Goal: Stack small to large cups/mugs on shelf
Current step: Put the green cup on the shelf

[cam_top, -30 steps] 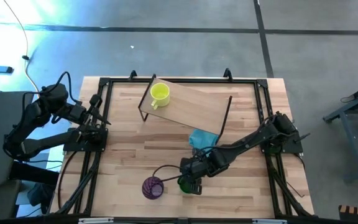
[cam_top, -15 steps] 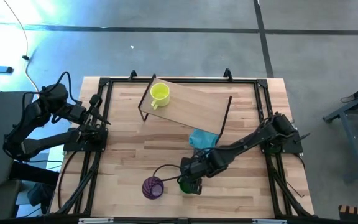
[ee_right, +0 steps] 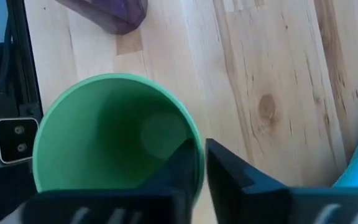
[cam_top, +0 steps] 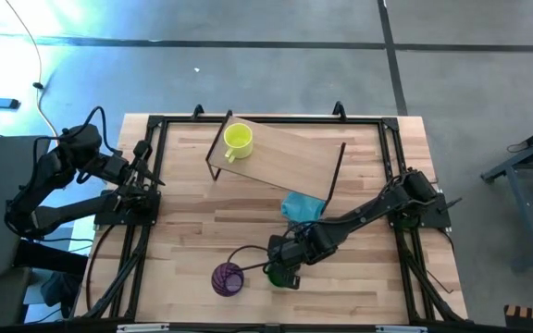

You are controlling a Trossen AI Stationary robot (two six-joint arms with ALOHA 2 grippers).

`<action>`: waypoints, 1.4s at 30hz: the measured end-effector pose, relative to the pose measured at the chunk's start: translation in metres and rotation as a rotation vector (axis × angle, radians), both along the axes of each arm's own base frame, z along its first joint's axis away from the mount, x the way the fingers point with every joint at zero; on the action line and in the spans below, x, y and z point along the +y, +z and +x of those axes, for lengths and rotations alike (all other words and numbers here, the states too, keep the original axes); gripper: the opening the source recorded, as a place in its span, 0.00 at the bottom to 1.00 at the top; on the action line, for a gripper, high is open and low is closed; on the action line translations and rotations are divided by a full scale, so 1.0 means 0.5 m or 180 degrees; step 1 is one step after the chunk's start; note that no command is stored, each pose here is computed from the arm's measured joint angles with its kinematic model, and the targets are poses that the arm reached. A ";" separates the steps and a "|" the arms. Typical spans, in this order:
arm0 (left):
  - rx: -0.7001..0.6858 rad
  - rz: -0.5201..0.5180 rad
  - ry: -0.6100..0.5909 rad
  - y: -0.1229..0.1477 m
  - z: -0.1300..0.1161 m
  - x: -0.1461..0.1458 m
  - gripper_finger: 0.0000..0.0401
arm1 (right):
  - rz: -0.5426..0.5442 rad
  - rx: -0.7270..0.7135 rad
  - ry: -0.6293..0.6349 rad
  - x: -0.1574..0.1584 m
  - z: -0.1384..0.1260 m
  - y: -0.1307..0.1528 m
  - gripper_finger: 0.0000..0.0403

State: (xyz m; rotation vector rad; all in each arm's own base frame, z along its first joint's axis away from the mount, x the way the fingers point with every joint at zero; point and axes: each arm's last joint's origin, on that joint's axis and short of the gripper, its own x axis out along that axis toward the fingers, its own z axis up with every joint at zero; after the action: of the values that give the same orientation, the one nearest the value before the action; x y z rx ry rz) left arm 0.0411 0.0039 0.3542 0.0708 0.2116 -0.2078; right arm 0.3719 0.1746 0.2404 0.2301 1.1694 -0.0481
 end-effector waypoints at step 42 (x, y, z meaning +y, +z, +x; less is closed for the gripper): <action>0.0009 -0.0008 -0.0001 -0.001 0.000 0.000 0.32 | 0.0290 -0.0273 -0.0260 -0.038 0.022 0.159 0.00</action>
State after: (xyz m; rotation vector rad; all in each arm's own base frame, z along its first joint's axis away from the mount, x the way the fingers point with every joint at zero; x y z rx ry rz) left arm 0.0410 0.0038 0.3539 0.0681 0.2141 -0.2084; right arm 0.3830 0.1556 0.3198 0.3573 1.0775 -0.0564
